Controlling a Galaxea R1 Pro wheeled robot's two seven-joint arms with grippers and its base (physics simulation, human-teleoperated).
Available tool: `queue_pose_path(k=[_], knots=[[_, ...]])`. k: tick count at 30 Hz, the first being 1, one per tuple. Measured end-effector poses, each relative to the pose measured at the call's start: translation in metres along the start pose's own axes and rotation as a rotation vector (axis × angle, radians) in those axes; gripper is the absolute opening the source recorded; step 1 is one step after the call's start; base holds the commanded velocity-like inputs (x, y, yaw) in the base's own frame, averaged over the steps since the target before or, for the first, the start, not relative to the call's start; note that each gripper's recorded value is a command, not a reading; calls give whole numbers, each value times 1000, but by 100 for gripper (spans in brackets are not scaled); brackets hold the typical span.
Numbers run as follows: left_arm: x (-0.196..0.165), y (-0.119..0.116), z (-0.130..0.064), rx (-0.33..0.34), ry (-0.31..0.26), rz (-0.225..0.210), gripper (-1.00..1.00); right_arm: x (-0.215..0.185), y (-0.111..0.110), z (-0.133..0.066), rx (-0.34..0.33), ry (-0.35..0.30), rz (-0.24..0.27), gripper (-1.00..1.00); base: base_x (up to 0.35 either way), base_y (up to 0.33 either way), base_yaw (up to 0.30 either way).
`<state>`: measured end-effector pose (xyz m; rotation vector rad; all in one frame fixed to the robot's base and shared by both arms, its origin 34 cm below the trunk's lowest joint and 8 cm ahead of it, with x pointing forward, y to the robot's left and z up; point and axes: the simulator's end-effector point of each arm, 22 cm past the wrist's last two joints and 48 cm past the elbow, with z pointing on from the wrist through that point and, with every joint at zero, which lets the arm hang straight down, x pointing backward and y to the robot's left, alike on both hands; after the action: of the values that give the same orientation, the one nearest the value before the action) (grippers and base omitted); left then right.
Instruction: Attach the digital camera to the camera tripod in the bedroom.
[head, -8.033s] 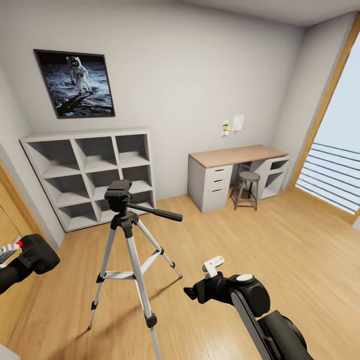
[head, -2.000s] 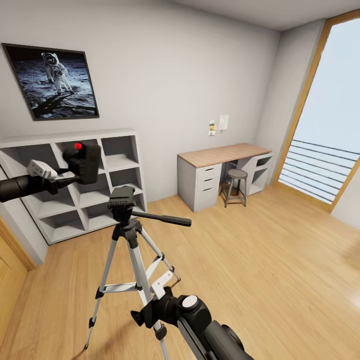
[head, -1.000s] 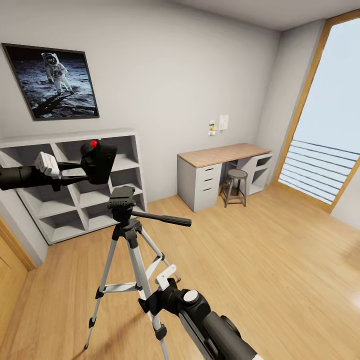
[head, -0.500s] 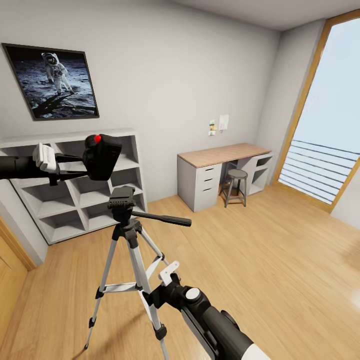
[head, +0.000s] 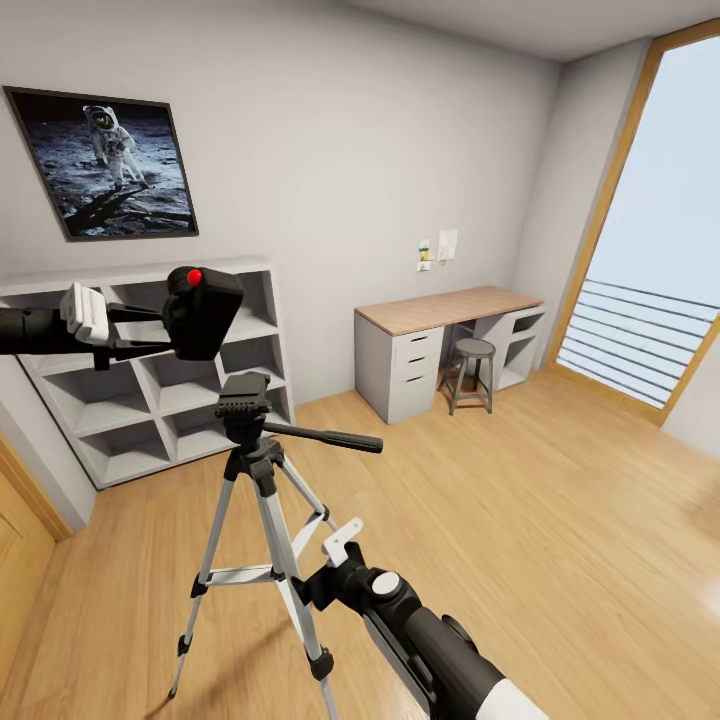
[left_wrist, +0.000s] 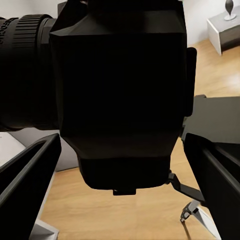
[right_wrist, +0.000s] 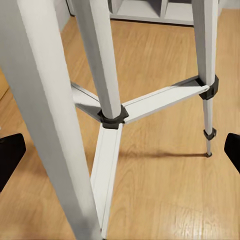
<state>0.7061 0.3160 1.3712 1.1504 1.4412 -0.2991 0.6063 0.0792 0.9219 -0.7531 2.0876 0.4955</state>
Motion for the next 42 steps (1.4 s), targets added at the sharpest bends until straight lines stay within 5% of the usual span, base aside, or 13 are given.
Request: queue_pose_path(k=[42], knots=[[3,2,5,-16,-3,-3,-100,-2,9,-1,-23,-8,-5,100,0,0,40]])
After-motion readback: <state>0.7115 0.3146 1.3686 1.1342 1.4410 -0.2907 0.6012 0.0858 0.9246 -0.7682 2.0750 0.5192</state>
